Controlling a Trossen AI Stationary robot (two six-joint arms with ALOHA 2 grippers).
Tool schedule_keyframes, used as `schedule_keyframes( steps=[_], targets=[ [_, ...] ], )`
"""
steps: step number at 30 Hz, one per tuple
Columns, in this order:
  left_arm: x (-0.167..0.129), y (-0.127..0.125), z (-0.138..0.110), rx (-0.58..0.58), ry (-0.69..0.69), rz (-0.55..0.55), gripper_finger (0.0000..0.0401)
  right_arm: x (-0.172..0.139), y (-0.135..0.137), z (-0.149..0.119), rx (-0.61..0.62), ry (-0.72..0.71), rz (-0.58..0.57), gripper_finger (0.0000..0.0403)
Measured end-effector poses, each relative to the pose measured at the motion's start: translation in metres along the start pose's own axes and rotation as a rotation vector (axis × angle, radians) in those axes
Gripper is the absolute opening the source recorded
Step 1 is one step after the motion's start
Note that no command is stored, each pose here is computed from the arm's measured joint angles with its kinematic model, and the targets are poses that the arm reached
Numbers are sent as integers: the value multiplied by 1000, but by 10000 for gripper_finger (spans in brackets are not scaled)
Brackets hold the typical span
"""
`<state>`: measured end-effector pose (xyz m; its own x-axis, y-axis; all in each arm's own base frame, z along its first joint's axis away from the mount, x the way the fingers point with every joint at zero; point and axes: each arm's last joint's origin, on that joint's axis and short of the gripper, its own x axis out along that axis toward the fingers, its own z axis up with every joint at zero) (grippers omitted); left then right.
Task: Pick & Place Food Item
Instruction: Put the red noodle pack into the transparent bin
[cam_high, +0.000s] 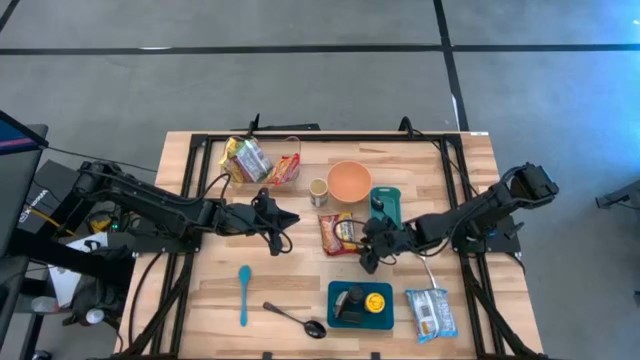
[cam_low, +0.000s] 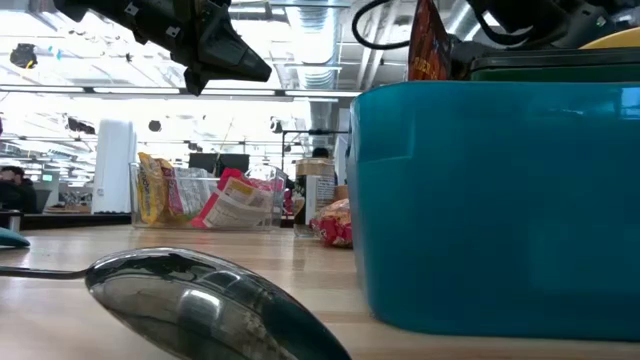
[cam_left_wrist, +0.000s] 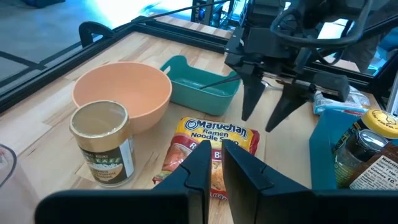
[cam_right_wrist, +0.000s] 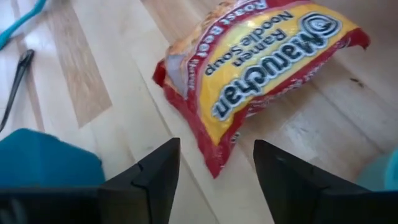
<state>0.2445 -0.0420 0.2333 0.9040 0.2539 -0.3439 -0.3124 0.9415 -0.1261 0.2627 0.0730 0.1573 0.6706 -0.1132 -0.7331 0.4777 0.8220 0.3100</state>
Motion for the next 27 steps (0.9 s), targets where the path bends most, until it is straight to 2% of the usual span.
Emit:
schedule_keyframes(
  steps=[27],
  targets=[
    [0,0,0,-1,0,0,30,-5,9,-9,54,-45,-12,188]
  ],
)
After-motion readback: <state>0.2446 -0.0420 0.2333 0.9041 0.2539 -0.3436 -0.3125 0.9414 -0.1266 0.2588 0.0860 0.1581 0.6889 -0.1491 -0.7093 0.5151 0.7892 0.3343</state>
